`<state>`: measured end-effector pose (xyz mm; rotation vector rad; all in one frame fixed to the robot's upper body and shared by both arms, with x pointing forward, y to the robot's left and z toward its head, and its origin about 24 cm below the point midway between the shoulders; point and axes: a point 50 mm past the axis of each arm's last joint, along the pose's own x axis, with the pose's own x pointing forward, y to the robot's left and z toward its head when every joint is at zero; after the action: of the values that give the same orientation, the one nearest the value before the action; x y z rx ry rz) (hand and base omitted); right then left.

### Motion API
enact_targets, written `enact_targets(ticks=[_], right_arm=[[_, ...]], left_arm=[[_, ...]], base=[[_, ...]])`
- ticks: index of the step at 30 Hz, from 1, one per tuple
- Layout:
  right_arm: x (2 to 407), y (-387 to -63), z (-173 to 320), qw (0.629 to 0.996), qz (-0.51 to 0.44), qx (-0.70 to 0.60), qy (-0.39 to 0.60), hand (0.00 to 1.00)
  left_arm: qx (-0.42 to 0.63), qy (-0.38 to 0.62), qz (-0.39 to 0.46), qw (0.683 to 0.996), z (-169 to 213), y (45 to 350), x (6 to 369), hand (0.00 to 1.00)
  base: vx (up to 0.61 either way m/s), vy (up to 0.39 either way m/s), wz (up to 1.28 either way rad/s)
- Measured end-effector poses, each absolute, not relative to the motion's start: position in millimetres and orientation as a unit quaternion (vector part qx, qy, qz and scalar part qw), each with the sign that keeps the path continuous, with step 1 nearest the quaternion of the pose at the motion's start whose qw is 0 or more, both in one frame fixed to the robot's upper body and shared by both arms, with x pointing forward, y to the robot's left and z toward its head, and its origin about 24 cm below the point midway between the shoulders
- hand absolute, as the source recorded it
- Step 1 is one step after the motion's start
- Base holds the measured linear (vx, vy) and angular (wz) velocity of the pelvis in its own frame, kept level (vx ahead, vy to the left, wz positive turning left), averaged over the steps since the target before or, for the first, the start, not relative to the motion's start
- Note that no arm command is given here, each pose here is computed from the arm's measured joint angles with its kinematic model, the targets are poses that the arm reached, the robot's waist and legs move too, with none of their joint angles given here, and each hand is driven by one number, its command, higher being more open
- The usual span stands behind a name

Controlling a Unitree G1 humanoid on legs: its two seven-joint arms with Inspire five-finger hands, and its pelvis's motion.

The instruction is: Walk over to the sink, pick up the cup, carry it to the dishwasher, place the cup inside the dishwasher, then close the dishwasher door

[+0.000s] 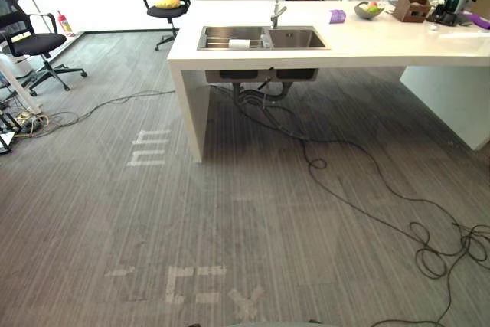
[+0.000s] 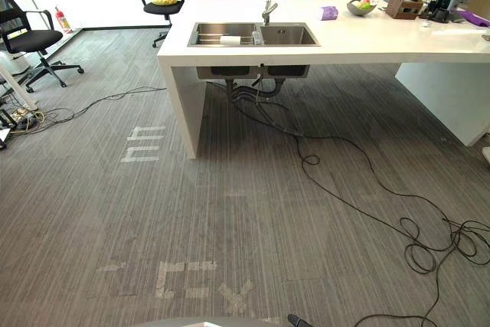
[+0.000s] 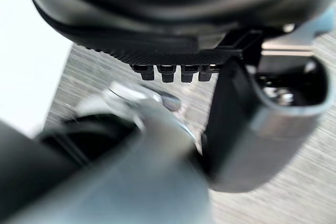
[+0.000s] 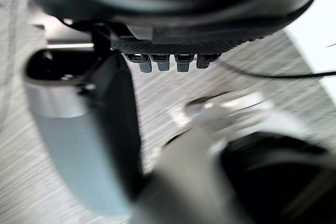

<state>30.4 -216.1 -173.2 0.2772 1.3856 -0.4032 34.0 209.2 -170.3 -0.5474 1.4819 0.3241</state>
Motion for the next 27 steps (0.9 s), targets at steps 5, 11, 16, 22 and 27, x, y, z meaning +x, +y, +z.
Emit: enact_targets(ticks=[5,11,16,22,27], right_arm=[[47,-218,-171,0.781,-0.14,0.012,0.609,1.0],[54,-217,-170,0.784,-0.133,0.011,0.606,1.0],[57,-217,-170,0.785,-0.121,0.019,0.607,1.0],[59,-216,-170,0.783,-0.115,0.045,0.609,1.0],[57,-215,-170,0.783,-0.129,0.086,0.603,1.0]], left_arm=[[-0.254,0.647,0.145,0.704,-171,205,39,1.0],[-0.22,0.632,0.133,0.731,-170,209,47,1.0],[-0.211,0.625,0.132,0.74,-170,209,49,1.0],[-0.21,0.623,0.148,0.739,-171,210,48,1.0],[-0.213,0.617,0.174,0.737,-171,210,46,1.0]], base=[[0.02,-0.025,0.05],[0.01,-0.035,0.08],[-0.01,-0.018,0.03],[-0.05,-0.021,-0.02],[-0.03,-0.013,0.0]])
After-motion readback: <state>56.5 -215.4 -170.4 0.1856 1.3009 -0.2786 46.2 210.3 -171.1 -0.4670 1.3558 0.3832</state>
